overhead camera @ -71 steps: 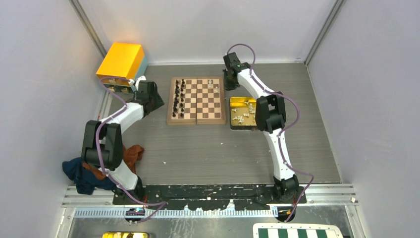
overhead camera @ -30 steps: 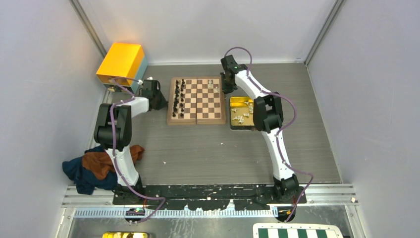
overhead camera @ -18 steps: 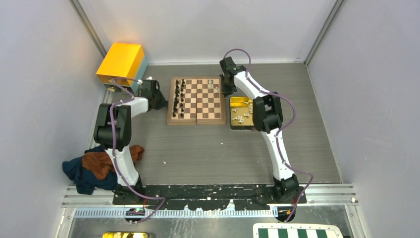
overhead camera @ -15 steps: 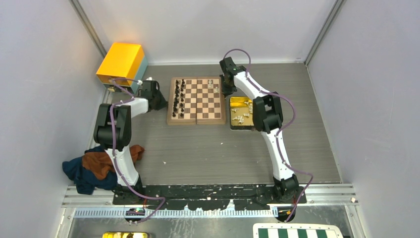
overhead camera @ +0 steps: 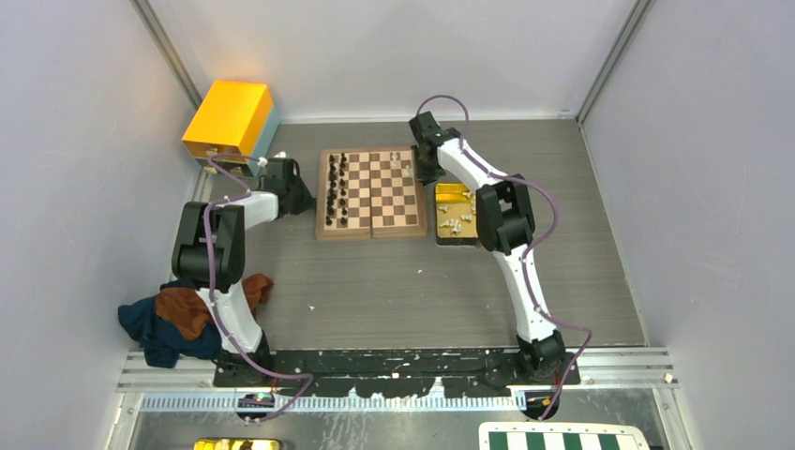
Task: Set up the chess pieces on the board
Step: Move the chessboard to the center of the board.
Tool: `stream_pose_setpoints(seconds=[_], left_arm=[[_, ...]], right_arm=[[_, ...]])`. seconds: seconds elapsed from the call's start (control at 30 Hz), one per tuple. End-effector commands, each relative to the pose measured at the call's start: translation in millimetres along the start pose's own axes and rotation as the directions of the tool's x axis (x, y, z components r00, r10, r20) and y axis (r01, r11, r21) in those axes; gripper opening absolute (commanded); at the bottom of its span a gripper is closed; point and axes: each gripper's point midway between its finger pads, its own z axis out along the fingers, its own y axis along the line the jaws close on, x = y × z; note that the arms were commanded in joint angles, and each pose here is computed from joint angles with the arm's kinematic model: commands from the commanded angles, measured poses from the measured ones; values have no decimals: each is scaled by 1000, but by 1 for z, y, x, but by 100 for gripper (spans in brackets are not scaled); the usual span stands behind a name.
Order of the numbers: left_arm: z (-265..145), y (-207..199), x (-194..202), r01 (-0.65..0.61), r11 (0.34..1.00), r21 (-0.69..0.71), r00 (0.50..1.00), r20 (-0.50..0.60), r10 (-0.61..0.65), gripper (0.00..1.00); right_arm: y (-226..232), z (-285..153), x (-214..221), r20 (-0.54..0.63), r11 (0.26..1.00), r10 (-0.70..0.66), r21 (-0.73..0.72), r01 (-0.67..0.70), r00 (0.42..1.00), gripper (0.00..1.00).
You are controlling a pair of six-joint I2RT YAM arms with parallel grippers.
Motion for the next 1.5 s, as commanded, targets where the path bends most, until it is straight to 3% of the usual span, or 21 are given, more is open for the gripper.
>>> stream_pose_setpoints(seconds=[0.0, 1.47], left_arm=[[-21, -32, -6, -22, 992, 122, 1000, 25, 19, 11], [-68, -40, 46, -134, 980, 150, 990, -27, 139, 11]], right_arm=[[54, -38, -5, 46, 991, -37, -129, 43, 998, 3], [61, -86, 63, 54, 991, -64, -117, 70, 997, 3]])
